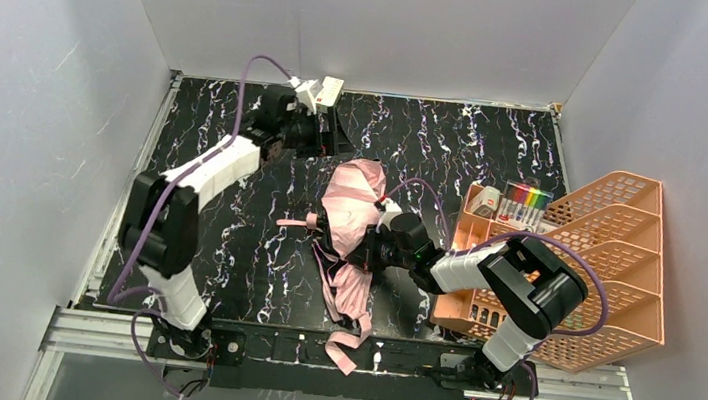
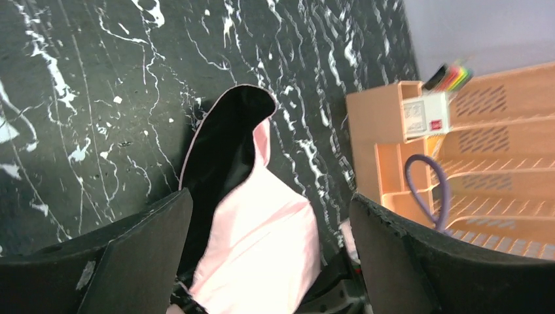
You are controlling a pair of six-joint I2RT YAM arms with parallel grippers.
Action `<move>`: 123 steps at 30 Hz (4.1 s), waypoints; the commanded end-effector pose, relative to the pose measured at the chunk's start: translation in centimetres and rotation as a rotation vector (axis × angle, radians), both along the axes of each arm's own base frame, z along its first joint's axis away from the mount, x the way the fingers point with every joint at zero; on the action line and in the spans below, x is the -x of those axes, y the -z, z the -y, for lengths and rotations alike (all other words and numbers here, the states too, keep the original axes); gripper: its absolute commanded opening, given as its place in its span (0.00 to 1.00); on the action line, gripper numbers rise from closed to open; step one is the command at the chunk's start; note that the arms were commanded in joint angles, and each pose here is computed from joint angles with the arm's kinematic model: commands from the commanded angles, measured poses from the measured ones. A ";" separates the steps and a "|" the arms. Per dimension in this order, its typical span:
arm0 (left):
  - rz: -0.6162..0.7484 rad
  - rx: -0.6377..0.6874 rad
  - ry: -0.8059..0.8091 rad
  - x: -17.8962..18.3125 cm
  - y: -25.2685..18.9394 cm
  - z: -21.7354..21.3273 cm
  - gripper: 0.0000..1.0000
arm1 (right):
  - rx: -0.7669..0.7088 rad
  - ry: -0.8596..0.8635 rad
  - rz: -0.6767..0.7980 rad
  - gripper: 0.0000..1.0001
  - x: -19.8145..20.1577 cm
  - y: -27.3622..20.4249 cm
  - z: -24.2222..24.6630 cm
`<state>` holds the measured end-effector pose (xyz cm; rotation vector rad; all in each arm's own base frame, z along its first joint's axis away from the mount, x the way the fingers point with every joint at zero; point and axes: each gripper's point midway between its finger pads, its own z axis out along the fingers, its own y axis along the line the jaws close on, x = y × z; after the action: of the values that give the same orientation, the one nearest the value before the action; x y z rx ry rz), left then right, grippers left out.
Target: Put away the umbrella
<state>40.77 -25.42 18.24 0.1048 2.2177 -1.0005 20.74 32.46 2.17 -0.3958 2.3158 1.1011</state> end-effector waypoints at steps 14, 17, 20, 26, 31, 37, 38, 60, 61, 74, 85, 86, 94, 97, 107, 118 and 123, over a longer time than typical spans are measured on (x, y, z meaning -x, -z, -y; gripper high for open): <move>0.008 -0.253 0.400 -4.2 3.7 4.3 0.79 | 0.221 -0.003 -0.122 0.00 2.9 5.9 4.2; 0.019 -0.284 0.451 -4.0 4.2 5.6 0.79 | 0.223 -0.004 -0.125 0.00 3.0 6.1 4.3; 0.044 -0.292 0.503 -3.5 4.2 7.1 0.79 | 0.225 -0.004 -0.128 0.00 3.1 6.2 4.4; 0.064 -0.424 0.532 -3.5 6.0 7.8 0.78 | 0.217 -0.008 -0.126 0.00 3.1 6.0 4.2; 0.062 -0.478 0.516 -3.8 6.8 7.1 0.73 | 0.219 -0.010 -0.126 0.00 3.1 6.0 4.3; 0.053 -0.471 0.541 -3.3 7.3 7.1 0.53 | 0.221 -0.014 -0.131 0.00 3.3 6.1 4.3; 0.048 -0.468 0.543 -3.2 7.5 7.2 0.50 | 0.220 -0.014 -0.130 0.00 3.2 6.0 4.3; 0.000 -0.429 0.600 -1.8 9.0 7.6 0.20 | 0.225 -0.008 -0.138 0.00 3.3 6.1 4.4; 0.001 -0.428 0.595 -1.9 8.9 7.6 0.14 | 0.227 -0.009 -0.139 0.00 3.4 6.2 4.5; 0.128 -0.280 0.428 -3.6 -1.3 7.3 0.00 | 0.240 0.011 -0.159 0.00 3.4 6.7 4.7; 0.124 -0.122 0.450 1.5 -7.2 6.8 0.00 | 0.247 0.031 -0.181 0.00 3.4 7.1 4.8; 0.117 -0.112 0.452 2.1 -7.5 6.7 0.00 | 0.247 0.030 -0.183 0.00 3.5 7.2 4.8; 0.033 -0.049 0.458 5.7 -9.1 5.8 0.00 | 0.244 0.033 -0.193 0.00 3.4 7.4 4.6; -0.009 -0.041 0.426 5.9 -9.5 5.1 0.00 | 0.248 0.044 -0.201 0.00 3.4 7.6 4.8; -0.040 0.127 0.084 4.0 -13.8 1.6 0.00 | 0.263 0.072 -0.216 0.00 3.4 8.0 5.1; -0.046 0.231 0.028 6.6 -13.8 1.1 0.00 | 0.243 0.073 -0.233 0.00 3.4 8.2 4.6; -0.012 0.245 -0.019 9.5 -12.2 1.1 0.04 | 0.221 0.085 -0.244 0.00 3.1 7.9 4.0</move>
<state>33.48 -26.03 26.96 -0.0428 2.2552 -1.2072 21.34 33.52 1.87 -0.2850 2.3217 1.1739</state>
